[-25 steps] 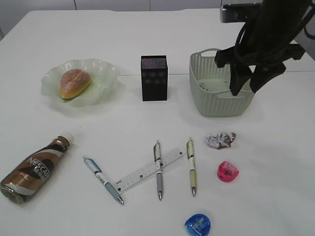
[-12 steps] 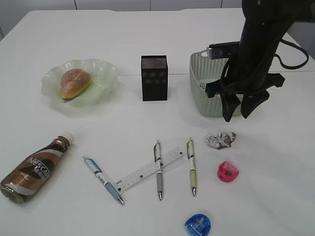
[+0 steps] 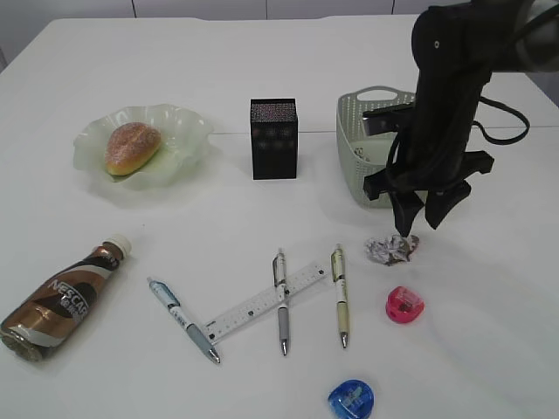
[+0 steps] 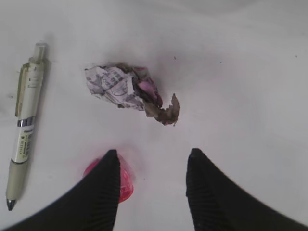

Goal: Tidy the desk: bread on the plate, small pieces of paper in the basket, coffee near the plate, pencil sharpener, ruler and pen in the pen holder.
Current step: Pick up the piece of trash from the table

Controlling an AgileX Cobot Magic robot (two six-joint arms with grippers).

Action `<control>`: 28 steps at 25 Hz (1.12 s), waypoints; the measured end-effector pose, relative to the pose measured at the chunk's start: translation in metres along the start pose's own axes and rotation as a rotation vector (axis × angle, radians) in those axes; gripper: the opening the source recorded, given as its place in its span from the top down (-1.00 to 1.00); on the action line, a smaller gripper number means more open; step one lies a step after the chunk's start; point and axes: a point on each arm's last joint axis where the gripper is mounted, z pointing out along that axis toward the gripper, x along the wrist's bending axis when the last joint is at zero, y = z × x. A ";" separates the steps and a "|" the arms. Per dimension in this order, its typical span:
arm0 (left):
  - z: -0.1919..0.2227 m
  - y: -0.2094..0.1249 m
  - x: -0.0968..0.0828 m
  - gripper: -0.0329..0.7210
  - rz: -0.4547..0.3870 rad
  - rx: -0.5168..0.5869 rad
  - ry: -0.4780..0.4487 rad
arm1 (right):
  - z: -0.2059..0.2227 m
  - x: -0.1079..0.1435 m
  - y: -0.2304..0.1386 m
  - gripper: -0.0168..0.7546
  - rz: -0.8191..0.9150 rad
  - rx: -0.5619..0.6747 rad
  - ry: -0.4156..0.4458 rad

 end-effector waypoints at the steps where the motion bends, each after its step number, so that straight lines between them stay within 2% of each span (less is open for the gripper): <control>1: 0.000 0.000 0.000 -0.43 0.000 0.000 0.000 | 0.001 0.000 0.001 0.01 -0.002 -0.007 0.000; 8: 0.000 0.000 0.000 -0.43 0.001 0.000 0.002 | -0.001 0.000 0.009 0.01 0.004 -0.093 0.005; 14: 0.000 0.000 0.000 -0.43 0.000 0.000 0.002 | 0.000 0.001 0.010 -0.36 0.022 -0.094 0.011; 16: 0.000 0.000 0.000 -0.43 0.000 0.000 0.002 | 0.002 0.001 0.010 -0.40 0.022 -0.090 0.013; 28: 0.000 0.000 0.000 -0.43 0.000 0.000 0.002 | 0.029 0.003 0.013 -0.42 0.024 -0.026 0.014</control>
